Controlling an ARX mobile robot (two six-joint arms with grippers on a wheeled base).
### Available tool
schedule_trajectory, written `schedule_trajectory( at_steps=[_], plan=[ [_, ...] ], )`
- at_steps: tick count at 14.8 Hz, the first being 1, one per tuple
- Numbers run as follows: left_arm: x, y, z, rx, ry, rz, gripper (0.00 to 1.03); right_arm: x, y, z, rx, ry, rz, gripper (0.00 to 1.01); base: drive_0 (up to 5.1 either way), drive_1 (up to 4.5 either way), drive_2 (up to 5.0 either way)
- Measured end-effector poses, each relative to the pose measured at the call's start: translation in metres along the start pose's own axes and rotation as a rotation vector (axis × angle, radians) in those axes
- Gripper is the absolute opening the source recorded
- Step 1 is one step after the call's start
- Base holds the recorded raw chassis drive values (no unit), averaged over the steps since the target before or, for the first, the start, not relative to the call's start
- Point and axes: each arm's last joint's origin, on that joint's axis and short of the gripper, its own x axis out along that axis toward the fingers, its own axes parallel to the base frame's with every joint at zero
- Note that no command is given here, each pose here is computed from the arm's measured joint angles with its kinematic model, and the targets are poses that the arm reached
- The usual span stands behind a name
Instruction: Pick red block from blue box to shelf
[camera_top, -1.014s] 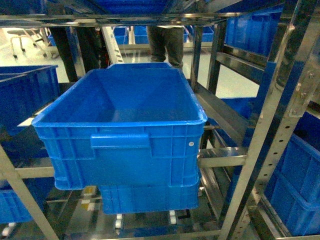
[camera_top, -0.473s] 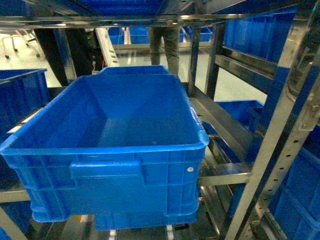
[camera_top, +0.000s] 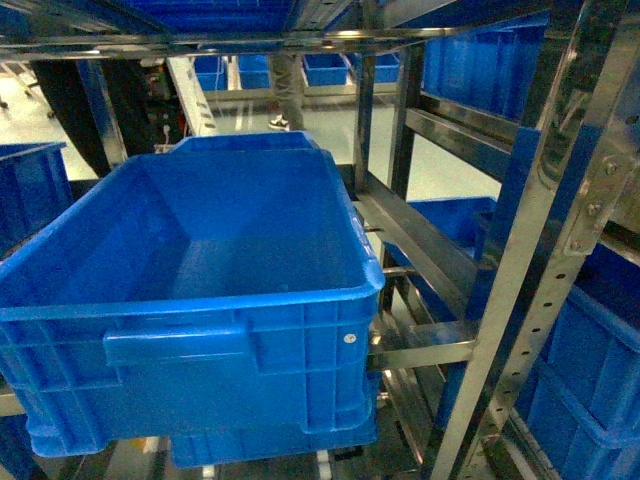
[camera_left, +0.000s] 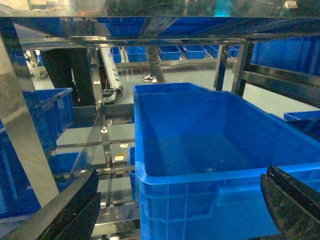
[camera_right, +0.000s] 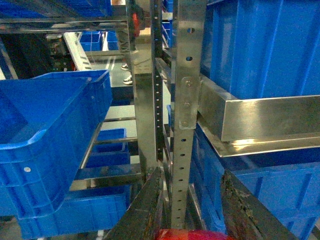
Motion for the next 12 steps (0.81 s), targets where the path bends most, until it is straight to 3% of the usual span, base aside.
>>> schedule_trajectory(
  at_steps=[6,12],
  plan=[
    [0.0,0.0,0.0,0.0,0.0,-0.001,0.98,0.0,0.0,0.0,0.0,0.0,-0.001,0.28,0.0,0.0,0.0],
    [0.0,0.0003,0.0001,0.0,-0.001,0.003,0.98,0.0,0.0,0.0,0.0,0.0,0.0,0.28,2.0,1.97,2.0]
  ],
)
